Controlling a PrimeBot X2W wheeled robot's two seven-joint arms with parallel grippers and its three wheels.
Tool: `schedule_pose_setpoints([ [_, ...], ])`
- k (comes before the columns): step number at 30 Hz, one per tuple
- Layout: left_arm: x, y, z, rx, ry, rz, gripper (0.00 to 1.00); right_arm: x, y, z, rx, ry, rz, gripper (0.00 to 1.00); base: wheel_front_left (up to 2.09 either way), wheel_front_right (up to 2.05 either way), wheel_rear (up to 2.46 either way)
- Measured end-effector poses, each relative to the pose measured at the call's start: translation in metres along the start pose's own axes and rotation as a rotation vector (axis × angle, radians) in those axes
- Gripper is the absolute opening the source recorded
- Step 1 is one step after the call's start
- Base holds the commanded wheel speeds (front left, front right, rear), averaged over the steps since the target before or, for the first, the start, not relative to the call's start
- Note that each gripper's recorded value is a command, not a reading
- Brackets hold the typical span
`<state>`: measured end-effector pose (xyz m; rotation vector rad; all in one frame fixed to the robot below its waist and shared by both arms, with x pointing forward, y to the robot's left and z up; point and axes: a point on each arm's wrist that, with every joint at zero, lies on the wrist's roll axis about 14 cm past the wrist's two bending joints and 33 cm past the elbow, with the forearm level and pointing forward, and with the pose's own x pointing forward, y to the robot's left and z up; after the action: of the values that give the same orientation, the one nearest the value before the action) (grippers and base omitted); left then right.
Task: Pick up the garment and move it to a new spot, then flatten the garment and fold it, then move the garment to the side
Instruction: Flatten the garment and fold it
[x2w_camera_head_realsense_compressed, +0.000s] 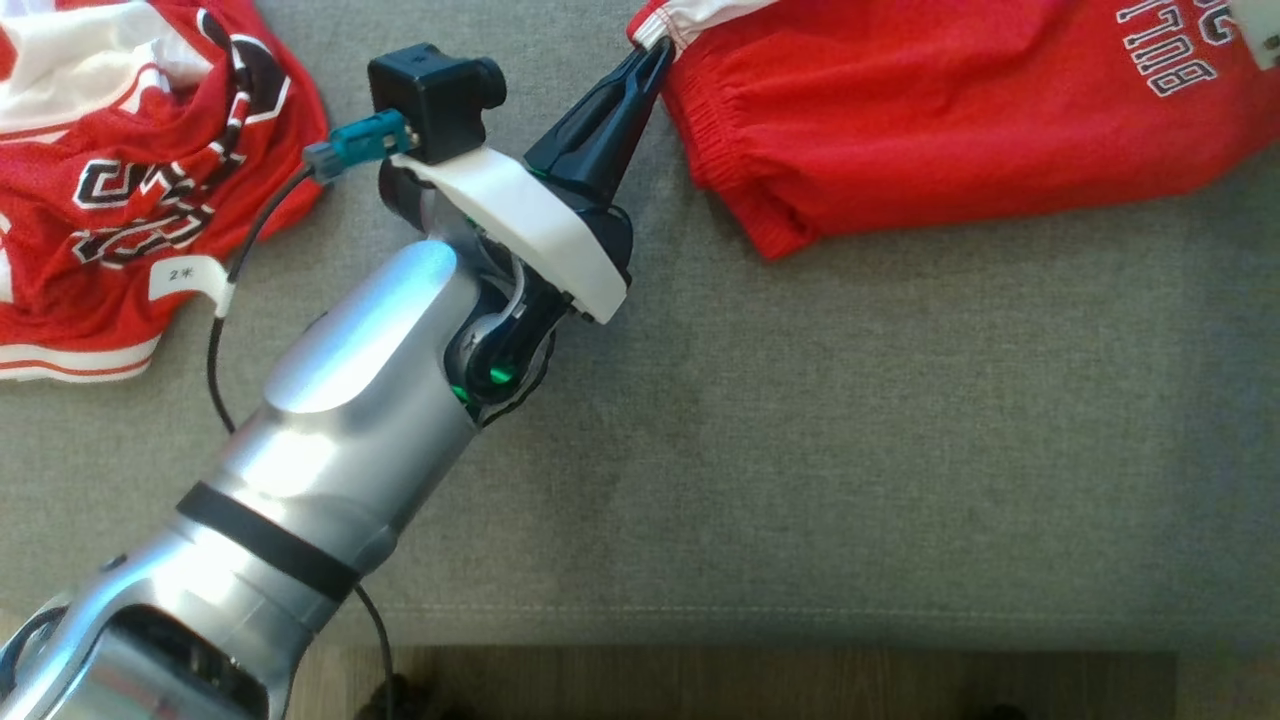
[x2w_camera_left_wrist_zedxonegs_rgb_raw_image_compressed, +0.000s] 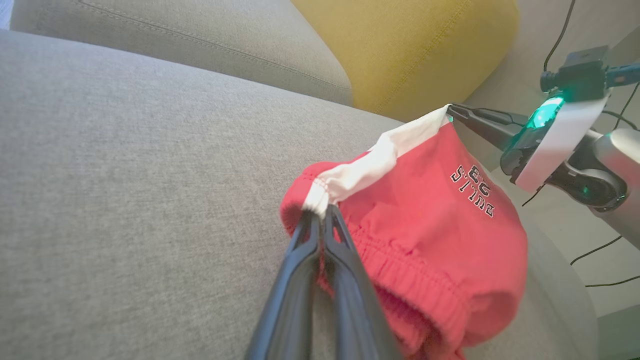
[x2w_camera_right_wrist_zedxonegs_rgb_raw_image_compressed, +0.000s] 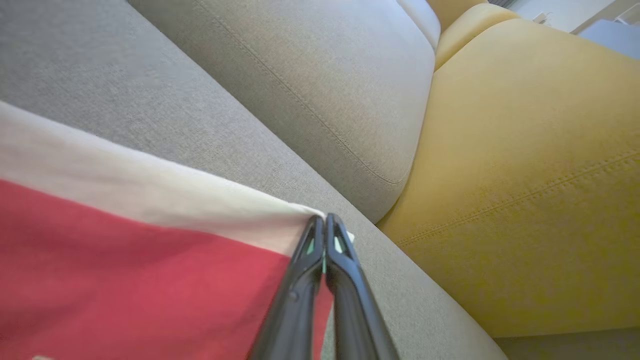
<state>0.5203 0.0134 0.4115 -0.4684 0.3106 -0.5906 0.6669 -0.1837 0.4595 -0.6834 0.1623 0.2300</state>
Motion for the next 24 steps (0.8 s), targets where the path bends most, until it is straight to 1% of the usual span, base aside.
schedule_pose_setpoints([
  [1,0.0,0.0,0.001,0.004,-0.001,-0.001,0.46,0.0,-0.001,0.0,0.003,-0.005,-0.003,0.93,0.0,0.0,0.0],
  [2,0.0,-0.001,0.005,0.028,-0.008,-0.001,1.0,-0.002,-0.003,0.004,0.018,-0.024,-0.01,1.0,0.0,0.0,0.0],
  [5,-0.002,-0.001,0.017,0.087,-0.037,0.002,1.0,-0.007,-0.007,0.014,0.071,-0.066,-0.032,1.0,0.0,0.0,0.0],
  [8,-0.007,-0.001,0.032,0.138,-0.083,0.016,1.0,-0.017,-0.005,0.021,0.18,-0.085,-0.051,1.0,0.0,0.0,0.0],
  [10,-0.014,-0.001,0.04,0.114,-0.126,0.042,1.0,-0.028,0.008,0.016,0.254,-0.075,-0.037,1.0,0.0,0.0,0.0],
  [11,-0.014,-0.001,0.04,0.114,-0.126,0.042,1.0,-0.028,0.008,0.016,0.254,-0.075,-0.037,1.0,0.0,0.0,0.0],
  [13,-0.024,-0.001,0.041,0.108,-0.151,0.071,1.0,-0.042,0.026,0.006,0.351,-0.044,-0.021,1.0,0.0,0.0,0.0],
  [14,-0.03,-0.001,0.041,0.115,-0.164,0.091,1.0,-0.048,0.033,-0.001,0.396,-0.021,-0.015,1.0,0.0,0.0,0.0],
  [16,-0.041,-0.003,0.044,0.145,-0.194,0.126,1.0,-0.061,0.041,-0.011,0.452,0.02,-0.012,1.0,0.0,0.0,0.0],
  [18,-0.052,-0.007,0.053,0.2,-0.238,0.162,1.0,-0.07,0.036,-0.02,0.502,0.056,-0.035,1.0,0.0,0.0,0.0],
  [20,-0.064,-0.011,0.064,0.225,-0.29,0.195,1.0,-0.074,0.026,-0.026,0.575,0.082,-0.069,1.0,0.0,0.0,0.0],
  [24,-0.091,-0.022,0.063,0.289,-0.322,0.231,1.0,-0.074,0.018,-0.037,0.623,0.129,-0.098,1.0,0.0,0.0,0.0],
])
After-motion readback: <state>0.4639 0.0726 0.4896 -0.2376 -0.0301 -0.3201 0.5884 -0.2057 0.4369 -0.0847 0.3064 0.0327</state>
